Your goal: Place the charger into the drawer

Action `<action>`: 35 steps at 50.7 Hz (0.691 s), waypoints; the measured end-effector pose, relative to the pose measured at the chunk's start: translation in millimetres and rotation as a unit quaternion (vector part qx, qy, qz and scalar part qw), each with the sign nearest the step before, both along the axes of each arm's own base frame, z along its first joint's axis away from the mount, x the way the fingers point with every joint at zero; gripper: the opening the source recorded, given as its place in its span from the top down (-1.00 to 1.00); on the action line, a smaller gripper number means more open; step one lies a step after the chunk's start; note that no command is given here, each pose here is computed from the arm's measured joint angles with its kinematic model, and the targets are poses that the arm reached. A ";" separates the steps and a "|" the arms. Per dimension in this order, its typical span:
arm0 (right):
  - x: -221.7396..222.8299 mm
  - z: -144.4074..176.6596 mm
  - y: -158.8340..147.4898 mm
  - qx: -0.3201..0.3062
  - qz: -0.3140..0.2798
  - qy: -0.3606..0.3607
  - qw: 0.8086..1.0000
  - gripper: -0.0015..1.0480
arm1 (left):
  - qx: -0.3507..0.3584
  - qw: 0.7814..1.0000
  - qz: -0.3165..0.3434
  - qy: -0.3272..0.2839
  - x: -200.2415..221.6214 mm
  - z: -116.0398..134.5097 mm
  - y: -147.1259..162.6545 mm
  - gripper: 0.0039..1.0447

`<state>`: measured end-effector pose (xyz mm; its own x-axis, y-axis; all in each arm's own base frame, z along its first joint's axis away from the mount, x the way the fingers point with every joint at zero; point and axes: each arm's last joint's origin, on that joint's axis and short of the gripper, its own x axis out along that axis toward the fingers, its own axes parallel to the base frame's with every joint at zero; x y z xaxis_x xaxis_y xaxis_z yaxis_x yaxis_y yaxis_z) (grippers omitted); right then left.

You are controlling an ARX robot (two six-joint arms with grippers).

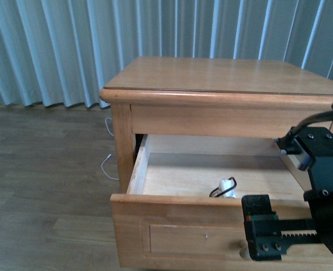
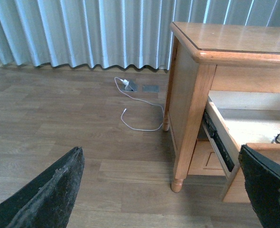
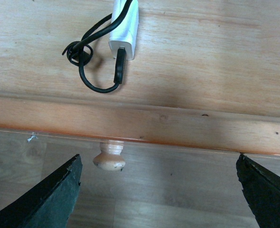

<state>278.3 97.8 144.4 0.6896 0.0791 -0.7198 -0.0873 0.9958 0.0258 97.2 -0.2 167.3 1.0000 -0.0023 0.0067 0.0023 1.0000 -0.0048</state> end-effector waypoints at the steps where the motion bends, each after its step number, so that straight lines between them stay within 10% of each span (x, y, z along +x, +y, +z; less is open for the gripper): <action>1: 3.5 -0.1 0.4 -0.003 -0.001 -0.003 1.000 -0.85 | 0.000 1.000 0.000 0.000 0.0 0.0 0.0 -0.89; 35: 122.1 -11.3 -8.6 -0.046 -0.056 -0.101 0.992 -0.85 | 0.000 1.000 0.000 0.000 0.0 0.0 0.0 -0.89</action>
